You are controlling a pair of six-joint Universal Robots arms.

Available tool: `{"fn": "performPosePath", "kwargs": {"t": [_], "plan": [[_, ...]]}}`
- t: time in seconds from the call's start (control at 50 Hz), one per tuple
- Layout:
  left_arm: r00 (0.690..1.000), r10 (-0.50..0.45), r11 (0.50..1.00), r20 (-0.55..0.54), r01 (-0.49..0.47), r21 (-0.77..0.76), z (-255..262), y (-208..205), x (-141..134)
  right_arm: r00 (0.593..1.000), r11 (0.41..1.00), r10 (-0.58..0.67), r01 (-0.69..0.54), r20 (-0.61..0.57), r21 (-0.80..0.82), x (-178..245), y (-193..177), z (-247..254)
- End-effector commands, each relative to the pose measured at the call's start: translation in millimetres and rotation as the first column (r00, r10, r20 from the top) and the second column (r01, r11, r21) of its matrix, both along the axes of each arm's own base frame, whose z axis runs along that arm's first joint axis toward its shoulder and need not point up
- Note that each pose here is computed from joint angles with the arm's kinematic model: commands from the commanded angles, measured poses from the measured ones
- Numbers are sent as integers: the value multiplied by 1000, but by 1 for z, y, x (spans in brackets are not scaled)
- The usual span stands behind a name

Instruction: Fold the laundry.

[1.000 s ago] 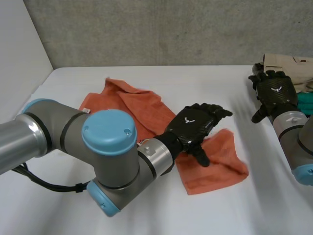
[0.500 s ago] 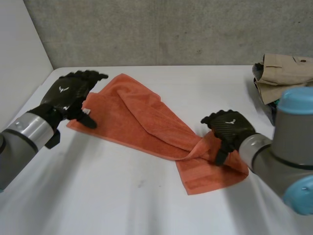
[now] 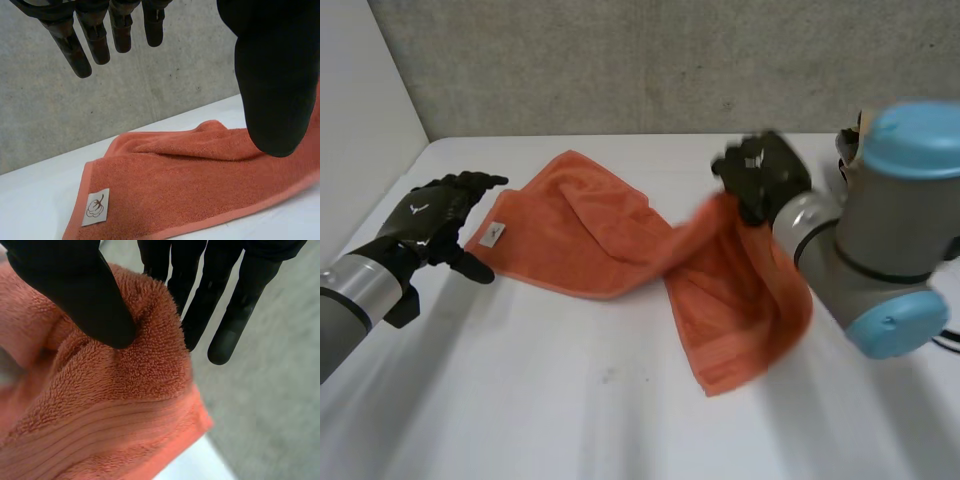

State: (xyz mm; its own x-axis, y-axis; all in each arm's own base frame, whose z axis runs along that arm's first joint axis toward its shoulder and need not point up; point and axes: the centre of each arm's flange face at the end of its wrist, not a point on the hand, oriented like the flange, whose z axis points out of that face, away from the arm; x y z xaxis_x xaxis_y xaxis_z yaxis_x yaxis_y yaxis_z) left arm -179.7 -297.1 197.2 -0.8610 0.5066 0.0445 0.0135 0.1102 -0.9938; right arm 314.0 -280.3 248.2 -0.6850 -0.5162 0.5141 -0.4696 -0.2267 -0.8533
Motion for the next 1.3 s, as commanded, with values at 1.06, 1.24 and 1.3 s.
{"fn": "performPosePath", "kwargs": {"t": [1.06,1.24,1.3], "plan": [[981,100,961,-163,-138,-240,137,-13,67,987,984,-160,157,-24,-88,-80,9,119],[999,38,992,-16,-40,-122,95,-43,50,971,990,-104,122,-216,72,-72,-25,48],[995,19,995,97,-9,-99,67,-63,36,973,988,-116,134,-201,80,-63,-45,29]]}}
